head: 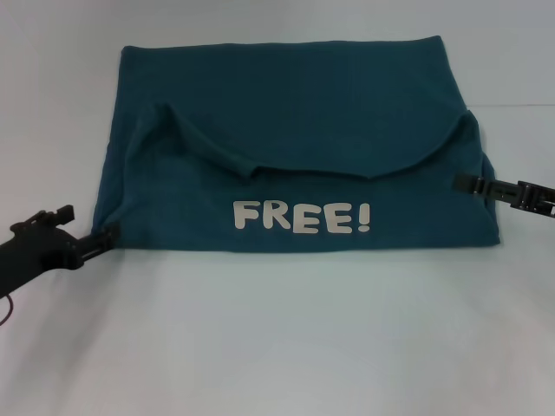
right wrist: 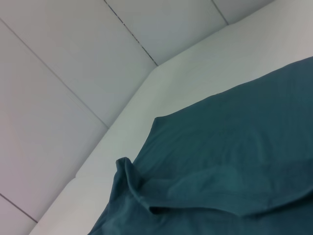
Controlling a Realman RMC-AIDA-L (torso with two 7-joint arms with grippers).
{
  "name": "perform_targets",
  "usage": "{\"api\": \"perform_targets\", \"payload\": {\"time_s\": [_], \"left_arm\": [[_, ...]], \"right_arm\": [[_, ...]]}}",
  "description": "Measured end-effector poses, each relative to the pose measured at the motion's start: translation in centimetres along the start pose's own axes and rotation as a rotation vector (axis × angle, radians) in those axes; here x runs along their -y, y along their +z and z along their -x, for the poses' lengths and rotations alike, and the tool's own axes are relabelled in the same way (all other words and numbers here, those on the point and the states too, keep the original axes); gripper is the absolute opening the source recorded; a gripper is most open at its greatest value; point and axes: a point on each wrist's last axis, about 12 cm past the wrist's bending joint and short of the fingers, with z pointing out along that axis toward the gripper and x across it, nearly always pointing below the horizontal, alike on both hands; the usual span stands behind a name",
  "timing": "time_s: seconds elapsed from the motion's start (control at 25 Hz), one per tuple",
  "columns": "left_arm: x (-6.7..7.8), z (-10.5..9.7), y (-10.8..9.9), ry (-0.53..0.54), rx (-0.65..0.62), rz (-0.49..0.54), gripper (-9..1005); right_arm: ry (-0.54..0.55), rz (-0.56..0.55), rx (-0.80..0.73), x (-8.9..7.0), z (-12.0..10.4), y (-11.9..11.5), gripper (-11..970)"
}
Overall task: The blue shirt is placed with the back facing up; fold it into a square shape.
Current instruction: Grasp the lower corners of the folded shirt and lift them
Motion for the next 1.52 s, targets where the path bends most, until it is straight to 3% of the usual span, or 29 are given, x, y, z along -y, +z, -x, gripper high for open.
{"api": "perform_targets", "payload": {"time_s": [0.52,0.96,1.36,1.52], "left_arm": [[0.7,0.0,2.8,0.12,-0.106,0.025,860],[1.3,0.4,3.3,0.159,-0.123,-0.012,817],[0.8,0.9,3.2,0.154,-0.12,0.02,753],[0.8,0.8,3.2,0.154,-0.121,0.021,597]], "right_arm": [[0.006,-0.035,0.019,0.2,0.1,0.6,730],[0.012,-0.042,0.024,0.3,0.1,0.6,729],[0.019,-0.049,0.034,0.5,0.0,0.3,728],[0.019,-0.05,0.035,0.5,0.0,0.3,728]]}}
